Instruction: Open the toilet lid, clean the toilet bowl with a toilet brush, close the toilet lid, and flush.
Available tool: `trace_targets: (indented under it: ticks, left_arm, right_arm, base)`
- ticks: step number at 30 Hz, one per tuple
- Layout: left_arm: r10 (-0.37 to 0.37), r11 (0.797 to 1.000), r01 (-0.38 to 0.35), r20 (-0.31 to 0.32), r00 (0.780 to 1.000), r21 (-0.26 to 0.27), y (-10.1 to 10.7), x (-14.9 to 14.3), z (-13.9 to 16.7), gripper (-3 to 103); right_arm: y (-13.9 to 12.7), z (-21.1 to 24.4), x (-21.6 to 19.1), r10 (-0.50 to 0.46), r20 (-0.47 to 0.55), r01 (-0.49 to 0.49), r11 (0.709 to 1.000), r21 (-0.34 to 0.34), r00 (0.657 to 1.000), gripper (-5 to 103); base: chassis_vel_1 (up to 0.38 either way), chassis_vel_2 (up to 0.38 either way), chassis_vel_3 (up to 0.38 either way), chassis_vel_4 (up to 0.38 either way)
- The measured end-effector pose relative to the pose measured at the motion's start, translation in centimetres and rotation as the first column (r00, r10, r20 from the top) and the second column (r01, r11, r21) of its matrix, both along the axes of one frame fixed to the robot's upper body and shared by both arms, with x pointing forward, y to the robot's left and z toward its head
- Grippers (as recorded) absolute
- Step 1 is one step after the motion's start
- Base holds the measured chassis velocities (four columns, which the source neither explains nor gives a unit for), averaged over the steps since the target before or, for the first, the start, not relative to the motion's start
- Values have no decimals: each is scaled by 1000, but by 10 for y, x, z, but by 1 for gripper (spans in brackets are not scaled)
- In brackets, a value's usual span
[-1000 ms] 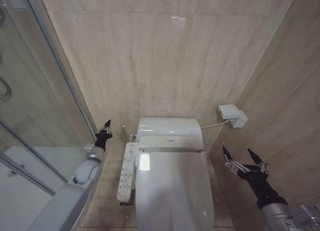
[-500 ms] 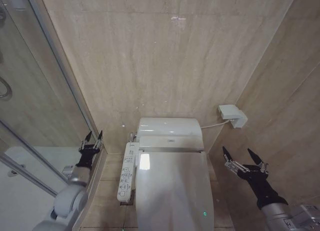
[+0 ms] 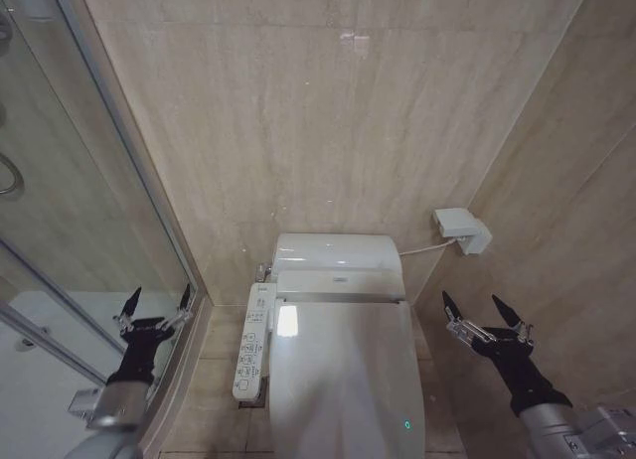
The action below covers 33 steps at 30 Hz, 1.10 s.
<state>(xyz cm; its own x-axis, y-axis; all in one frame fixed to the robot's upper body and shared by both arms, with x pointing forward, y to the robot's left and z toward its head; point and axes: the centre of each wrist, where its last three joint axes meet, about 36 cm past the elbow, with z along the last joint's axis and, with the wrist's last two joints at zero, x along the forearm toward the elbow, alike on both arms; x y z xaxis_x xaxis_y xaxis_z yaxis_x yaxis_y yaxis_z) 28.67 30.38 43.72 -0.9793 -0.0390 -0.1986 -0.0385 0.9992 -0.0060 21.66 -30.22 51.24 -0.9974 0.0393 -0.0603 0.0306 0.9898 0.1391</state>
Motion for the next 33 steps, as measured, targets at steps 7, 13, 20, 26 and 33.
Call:
trace_targets:
  ticks: [7,13,20,26,33]
  left_arm:
    - [8,1000,-8,7,1000,23,-15,-31,20,100]
    - [12,1000,-12,8,1000,22,-20,-39,23,100]
    - [10,1000,-10,9,1000,28,-25,-42,25,100]
    - [10,999,-11,15,1000,35,-27,-46,30,100]
    - [-1,1000,1,26,1000,14,-33,-50,34,100]
  right_arm:
    - [0,0,0,0,0,0,1000,0,1000,100]
    - [0,0,0,0,0,0,1000,0,1000,100]
    - [0,0,0,0,0,0,1000,0,1000,100]
    - [0,0,0,0,0,0,1000,0,1000,100]
    - [0,0,0,0,0,0,1000,0,1000,100]
  base:
    - [0,0,0,0]
    - [0,0,0,0]
    - [0,0,0,0]
    - [0,0,0,0]
    - [0,0,0,0]
